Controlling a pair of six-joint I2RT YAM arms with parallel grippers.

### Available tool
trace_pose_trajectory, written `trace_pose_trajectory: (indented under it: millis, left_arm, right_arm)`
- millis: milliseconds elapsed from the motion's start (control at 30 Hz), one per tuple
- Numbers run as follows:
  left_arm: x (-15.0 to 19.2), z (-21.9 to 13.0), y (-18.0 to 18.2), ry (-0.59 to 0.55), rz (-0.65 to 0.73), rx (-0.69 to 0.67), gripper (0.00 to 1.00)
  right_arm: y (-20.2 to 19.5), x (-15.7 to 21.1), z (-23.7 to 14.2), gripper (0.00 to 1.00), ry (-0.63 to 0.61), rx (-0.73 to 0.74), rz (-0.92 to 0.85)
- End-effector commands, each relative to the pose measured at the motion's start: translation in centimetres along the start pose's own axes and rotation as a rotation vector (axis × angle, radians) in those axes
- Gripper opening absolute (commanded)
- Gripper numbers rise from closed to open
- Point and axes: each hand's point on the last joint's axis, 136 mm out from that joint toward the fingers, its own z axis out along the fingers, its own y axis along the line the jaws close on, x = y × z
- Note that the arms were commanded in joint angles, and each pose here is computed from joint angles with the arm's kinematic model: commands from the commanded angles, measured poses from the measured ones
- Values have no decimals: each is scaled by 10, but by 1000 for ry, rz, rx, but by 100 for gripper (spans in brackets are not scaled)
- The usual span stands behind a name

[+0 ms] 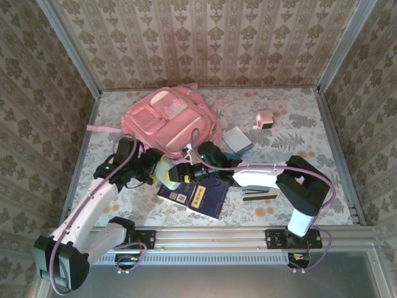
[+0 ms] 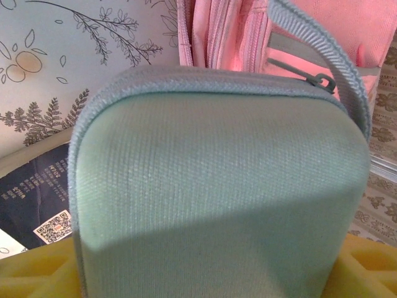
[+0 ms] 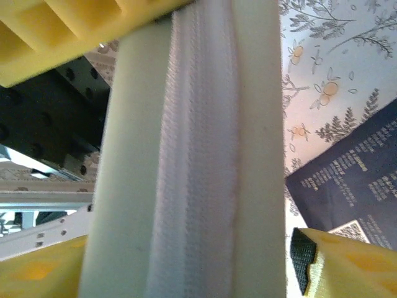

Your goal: Pack books, pencil case, and school supplies into a backpack

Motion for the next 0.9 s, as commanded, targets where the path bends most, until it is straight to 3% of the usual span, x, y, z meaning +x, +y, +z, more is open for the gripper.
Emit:
trace_pose_trajectory:
  millis: [0, 267, 467, 567, 733, 867]
  left_arm:
    - [1, -6, -14, -4, -16, 44, 74]
    - [-1, 1, -13, -7, 20, 20, 86]
    - [-8, -2, -30, -29, 142, 21, 99]
    - [-21, -13, -50, -91, 305, 12, 100]
    - [-39, -10, -94, -208, 745, -64, 98]
    - [-44, 28, -114, -156, 1027, -194, 97]
  right_arm:
    - [24, -13, 1, 69, -32, -68, -32]
    - [22, -13, -9, 49, -65, -43, -40]
    - [-6, -24, -37, 48, -142, 39, 9]
    - [-37, -36, -79, 49, -242, 134, 52]
    - [-75, -44, -165, 48, -371, 362, 53]
    - [-89, -46, -216, 48, -466, 463, 46]
